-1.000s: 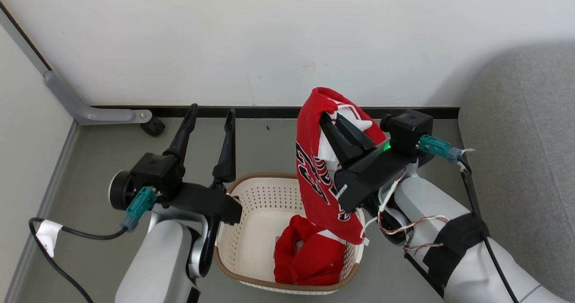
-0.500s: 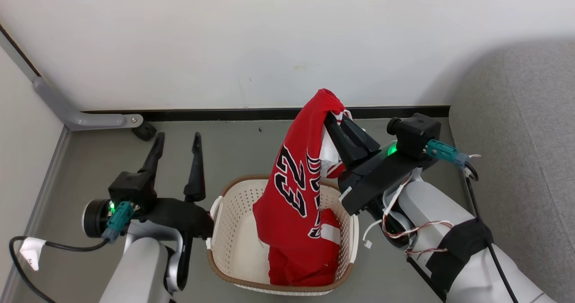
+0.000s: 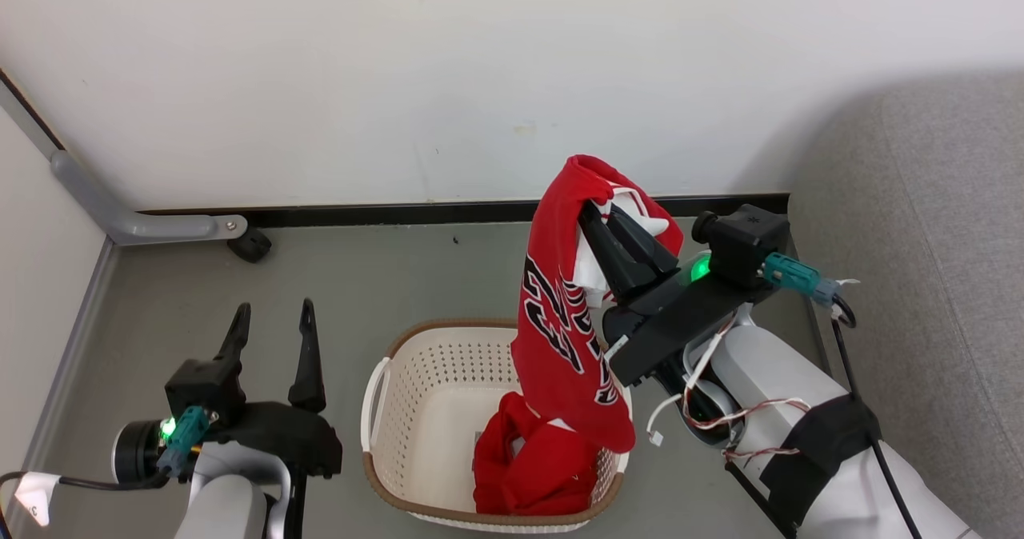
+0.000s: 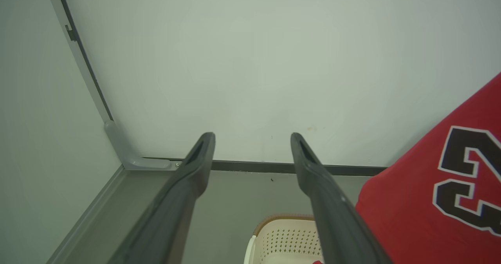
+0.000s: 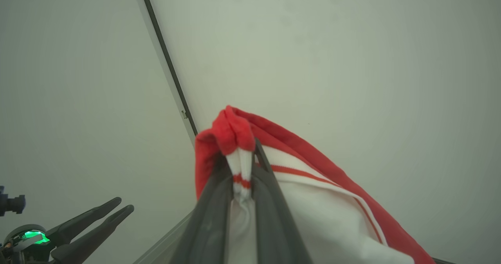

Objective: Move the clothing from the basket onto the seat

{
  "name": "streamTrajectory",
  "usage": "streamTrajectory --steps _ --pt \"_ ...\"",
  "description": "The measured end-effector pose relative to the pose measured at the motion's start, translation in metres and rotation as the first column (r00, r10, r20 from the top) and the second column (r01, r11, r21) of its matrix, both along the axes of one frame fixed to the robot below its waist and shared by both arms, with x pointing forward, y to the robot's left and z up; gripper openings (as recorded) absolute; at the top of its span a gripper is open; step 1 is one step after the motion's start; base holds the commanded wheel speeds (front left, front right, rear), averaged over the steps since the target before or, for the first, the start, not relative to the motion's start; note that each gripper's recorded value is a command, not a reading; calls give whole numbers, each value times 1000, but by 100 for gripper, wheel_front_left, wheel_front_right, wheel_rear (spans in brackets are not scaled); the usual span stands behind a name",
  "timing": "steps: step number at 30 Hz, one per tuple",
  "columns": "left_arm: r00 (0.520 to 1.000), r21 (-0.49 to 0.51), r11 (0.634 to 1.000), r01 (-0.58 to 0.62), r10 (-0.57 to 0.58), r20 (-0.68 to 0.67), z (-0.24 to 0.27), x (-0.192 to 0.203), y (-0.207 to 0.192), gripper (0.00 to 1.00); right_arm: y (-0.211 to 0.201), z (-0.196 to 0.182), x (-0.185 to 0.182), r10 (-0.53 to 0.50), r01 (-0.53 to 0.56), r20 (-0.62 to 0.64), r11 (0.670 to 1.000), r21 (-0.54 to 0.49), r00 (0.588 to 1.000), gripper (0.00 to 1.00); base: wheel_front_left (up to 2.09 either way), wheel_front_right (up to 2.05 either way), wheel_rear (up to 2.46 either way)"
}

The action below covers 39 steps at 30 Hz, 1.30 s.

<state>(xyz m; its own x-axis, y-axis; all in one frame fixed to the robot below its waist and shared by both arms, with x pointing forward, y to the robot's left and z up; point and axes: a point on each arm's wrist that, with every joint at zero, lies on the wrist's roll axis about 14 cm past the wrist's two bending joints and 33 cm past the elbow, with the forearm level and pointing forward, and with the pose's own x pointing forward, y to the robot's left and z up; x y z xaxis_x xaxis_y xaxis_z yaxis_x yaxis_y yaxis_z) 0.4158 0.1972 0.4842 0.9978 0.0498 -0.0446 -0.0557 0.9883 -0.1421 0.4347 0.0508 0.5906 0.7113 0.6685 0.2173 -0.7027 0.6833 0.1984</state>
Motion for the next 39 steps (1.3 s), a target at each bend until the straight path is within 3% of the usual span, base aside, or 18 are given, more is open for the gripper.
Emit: streamTrajectory --steps 17,39 --pt "994 19 999 -48 50 -101 -36 -33 17 100 0 6 -7 0 0 24 1000 1 1000 0 0 0 0" --pt "988 -9 996 -85 84 -128 -48 -54 19 100 -2 11 -13 -2 1 35 1000 16 999 0 0 0 0"
